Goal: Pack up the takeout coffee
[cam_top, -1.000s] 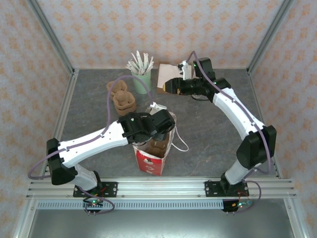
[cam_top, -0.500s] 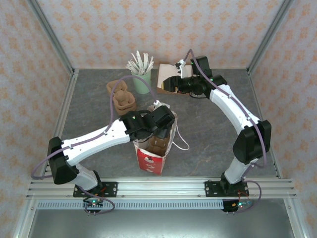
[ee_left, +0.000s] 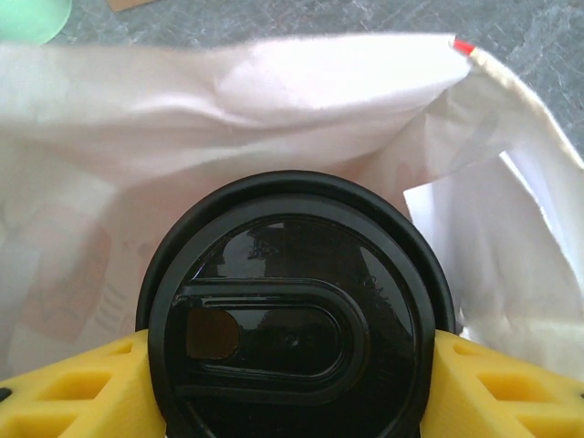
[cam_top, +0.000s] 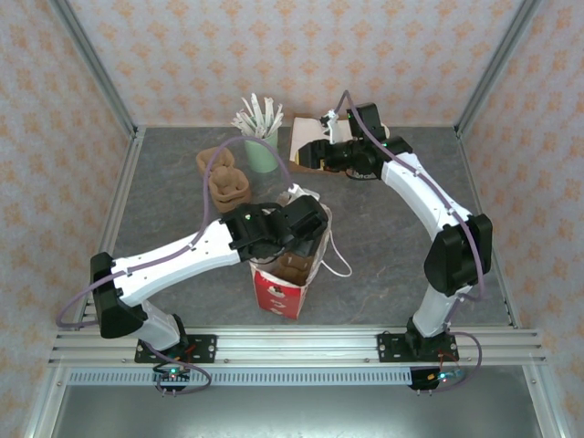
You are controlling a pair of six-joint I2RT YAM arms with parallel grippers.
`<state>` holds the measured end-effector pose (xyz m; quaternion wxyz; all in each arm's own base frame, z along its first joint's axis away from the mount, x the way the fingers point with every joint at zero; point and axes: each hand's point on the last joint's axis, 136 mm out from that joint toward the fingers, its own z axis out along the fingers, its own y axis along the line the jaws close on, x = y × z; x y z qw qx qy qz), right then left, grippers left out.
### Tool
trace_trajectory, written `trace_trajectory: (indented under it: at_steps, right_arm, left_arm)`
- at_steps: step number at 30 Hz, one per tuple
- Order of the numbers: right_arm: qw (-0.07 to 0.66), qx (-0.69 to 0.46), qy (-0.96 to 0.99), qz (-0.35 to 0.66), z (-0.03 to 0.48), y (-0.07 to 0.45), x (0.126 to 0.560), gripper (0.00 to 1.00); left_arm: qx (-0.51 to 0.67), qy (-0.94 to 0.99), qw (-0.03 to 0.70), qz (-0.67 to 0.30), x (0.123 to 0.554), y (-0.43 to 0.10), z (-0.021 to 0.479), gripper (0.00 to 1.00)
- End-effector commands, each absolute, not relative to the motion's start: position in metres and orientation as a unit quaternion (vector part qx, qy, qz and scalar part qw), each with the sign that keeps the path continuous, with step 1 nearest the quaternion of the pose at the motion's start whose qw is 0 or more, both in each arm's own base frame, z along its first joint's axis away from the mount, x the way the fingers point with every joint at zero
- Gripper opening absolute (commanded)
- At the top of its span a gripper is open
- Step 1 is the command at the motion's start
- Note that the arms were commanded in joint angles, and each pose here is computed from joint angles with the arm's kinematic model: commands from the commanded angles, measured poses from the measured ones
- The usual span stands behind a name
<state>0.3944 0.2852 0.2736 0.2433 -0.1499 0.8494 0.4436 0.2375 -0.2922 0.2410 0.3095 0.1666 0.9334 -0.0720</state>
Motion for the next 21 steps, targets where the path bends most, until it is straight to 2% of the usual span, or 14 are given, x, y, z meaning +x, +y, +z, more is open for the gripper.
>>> trace_trajectory:
  at_steps: [1, 12, 21]
  right_arm:
    - [0.268, -0.160, 0.833, 0.457, 0.297, 0.288, 0.394, 0.55]
    - [0.267, -0.174, 0.835, 0.449, 0.287, 0.295, 0.385, 0.54]
    - [0.249, -0.183, 0.834, 0.458, 0.276, 0.311, 0.382, 0.54]
  left_arm:
    - [0.146, 0.937, 0.314, -0.048, 0.235, -0.282, 0.241, 0.63]
    - [0.125, 0.935, 0.329, -0.038, 0.251, -0.256, 0.220, 0.64]
    - [0.151, 0.929, 0.334, -0.052, 0.264, -0.271, 0.217, 0.64]
